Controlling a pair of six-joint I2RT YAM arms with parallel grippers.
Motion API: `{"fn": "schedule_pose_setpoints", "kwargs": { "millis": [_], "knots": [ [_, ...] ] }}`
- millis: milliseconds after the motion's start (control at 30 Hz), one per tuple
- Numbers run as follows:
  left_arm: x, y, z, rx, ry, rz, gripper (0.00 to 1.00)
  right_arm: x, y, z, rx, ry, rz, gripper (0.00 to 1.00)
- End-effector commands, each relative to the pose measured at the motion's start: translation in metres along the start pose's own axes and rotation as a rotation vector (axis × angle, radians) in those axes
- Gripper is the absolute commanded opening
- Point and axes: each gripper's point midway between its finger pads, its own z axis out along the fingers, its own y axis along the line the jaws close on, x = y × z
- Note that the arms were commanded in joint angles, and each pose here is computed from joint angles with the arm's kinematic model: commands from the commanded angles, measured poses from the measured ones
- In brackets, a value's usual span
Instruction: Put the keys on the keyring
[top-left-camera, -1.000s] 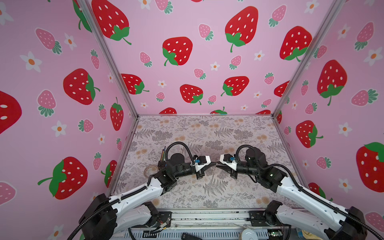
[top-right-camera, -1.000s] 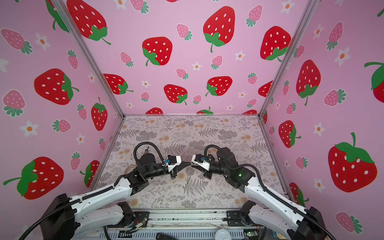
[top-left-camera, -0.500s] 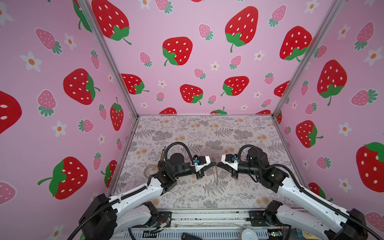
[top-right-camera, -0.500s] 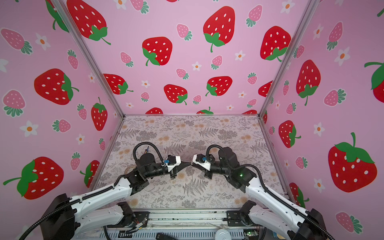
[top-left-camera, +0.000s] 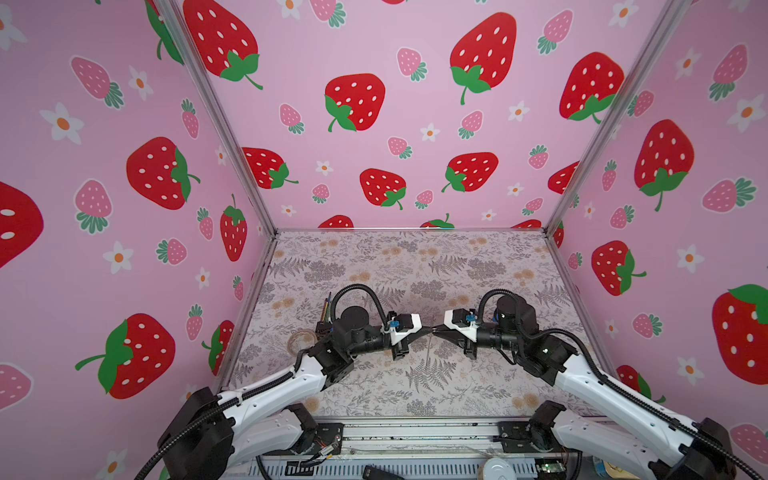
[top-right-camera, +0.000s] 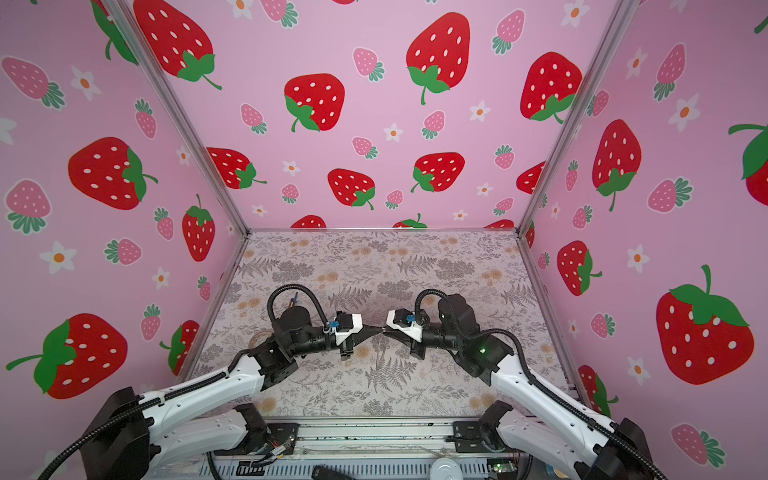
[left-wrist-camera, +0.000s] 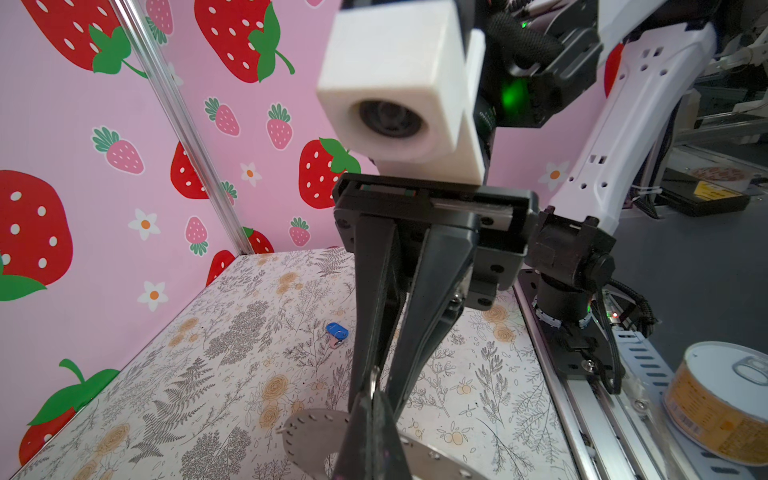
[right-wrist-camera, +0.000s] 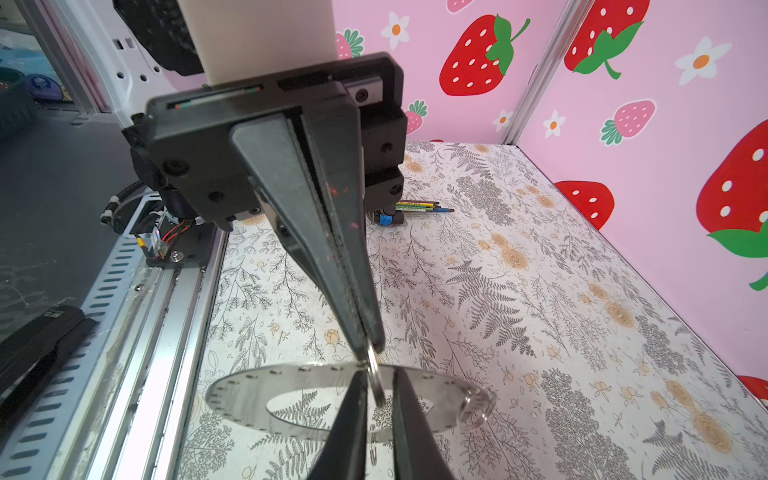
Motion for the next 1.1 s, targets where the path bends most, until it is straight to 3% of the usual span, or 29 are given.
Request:
{"fn": "schedule_pose_setpoints", "kwargs": {
  "millis": [0, 233, 300, 400, 600, 833, 1067],
  "knots": [
    [-0.013, -0.001, -0.002, 0.012, -0.039, 0.041, 0.00, -0.004, 0.005, 0.000, -0.037, -0.024, -0.003, 0.12],
    [-0.007, -0.001, -0.002, 0.014, -0.006, 0.045, 0.01, -0.003, 0.005, -0.001, -0.036, -0.020, -0.004, 0.03],
    [-0.004, 0.001, -0.004, -0.005, 0.026, 0.073, 0.20, 0.000, 0.004, -0.002, -0.030, -0.003, 0.000, 0.03],
    [0.000, 0.008, -0.013, -0.055, 0.104, 0.148, 0.32, 0.012, 0.002, -0.001, -0.020, 0.068, 0.029, 0.00],
    [0.010, 0.014, -0.027, -0.139, 0.261, 0.321, 0.33, 0.032, -0.006, 0.003, -0.014, 0.215, 0.094, 0.00],
    [0.020, 0.007, -0.016, -0.164, 0.419, 0.543, 0.33, 0.031, -0.009, 0.007, -0.027, 0.250, 0.133, 0.00],
    [0.015, 0.013, 0.001, -0.214, 0.445, 0.596, 0.33, 0.035, -0.010, 0.007, -0.033, 0.293, 0.174, 0.00]
  ]
}}
